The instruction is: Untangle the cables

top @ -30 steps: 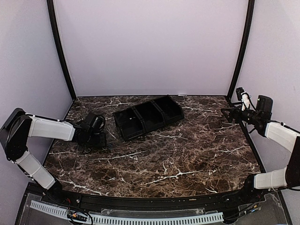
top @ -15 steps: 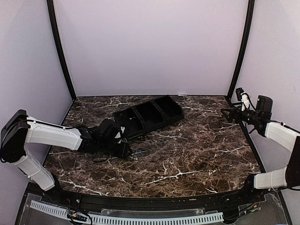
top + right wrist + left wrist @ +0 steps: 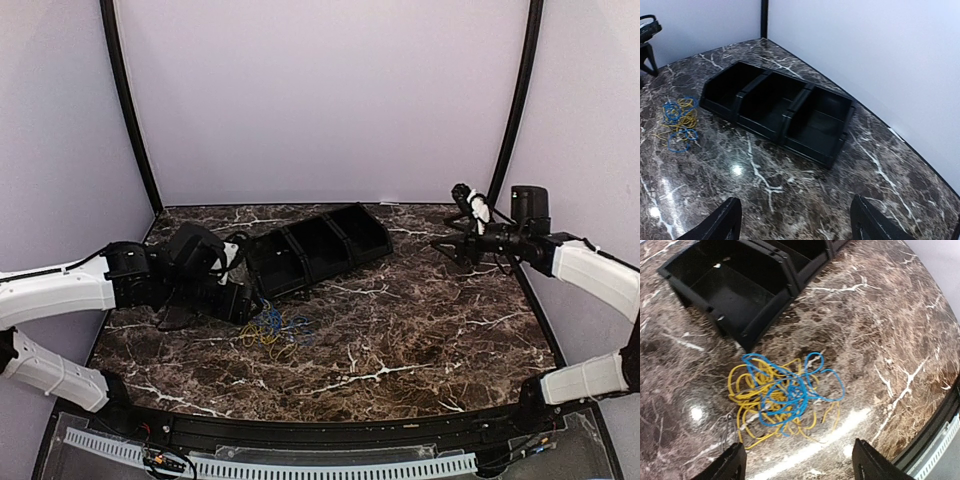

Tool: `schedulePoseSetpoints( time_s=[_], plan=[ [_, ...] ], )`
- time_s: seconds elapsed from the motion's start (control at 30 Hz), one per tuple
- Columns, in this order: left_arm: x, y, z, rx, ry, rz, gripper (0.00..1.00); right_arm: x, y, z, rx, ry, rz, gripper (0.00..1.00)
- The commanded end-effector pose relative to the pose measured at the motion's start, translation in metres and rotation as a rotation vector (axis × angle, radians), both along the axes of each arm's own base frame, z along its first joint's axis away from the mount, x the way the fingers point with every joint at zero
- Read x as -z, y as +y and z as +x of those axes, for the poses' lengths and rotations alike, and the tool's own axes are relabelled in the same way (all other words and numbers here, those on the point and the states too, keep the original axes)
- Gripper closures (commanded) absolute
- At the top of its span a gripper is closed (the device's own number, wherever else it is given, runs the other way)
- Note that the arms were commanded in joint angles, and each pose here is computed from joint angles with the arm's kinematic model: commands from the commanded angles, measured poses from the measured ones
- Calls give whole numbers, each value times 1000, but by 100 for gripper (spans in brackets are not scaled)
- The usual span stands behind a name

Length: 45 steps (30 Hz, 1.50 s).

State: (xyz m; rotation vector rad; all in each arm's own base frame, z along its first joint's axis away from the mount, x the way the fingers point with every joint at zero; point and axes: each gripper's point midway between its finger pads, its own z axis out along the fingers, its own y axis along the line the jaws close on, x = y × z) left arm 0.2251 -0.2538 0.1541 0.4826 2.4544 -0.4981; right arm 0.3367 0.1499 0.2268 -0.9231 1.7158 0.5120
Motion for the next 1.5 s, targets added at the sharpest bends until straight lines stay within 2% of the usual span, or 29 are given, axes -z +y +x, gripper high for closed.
schedulePoseSetpoints(
  time_s=[0.0,0.13,0.37,0.67,0.77,0.87,1.0,1.2,1.37,1.47],
  plan=[
    [20,66,9,-274,11,149,28,17,56,-20,-185,-1,-160,25],
    [44,97,19,-410,114,96,39,32,110,-45,-361,-1,-250,28],
    [52,92,27,-371,117,57,49,36,202,-87,-626,-16,-350,33],
    [78,76,21,-281,195,31,53,44,301,-109,-794,89,-258,40],
    [89,73,19,-257,221,29,61,57,327,-121,-836,106,-253,42],
    [99,72,17,-245,244,34,72,70,346,-127,-850,103,-251,39],
    [105,70,16,-247,251,19,88,91,363,-131,-866,86,-242,25],
    [100,71,17,-270,220,-24,100,128,390,-128,-845,90,-279,23],
    [89,75,19,-292,174,-54,100,155,405,-104,-729,85,-326,24],
    [80,78,20,-301,148,-66,100,174,404,-85,-624,48,-396,39]
  ],
)
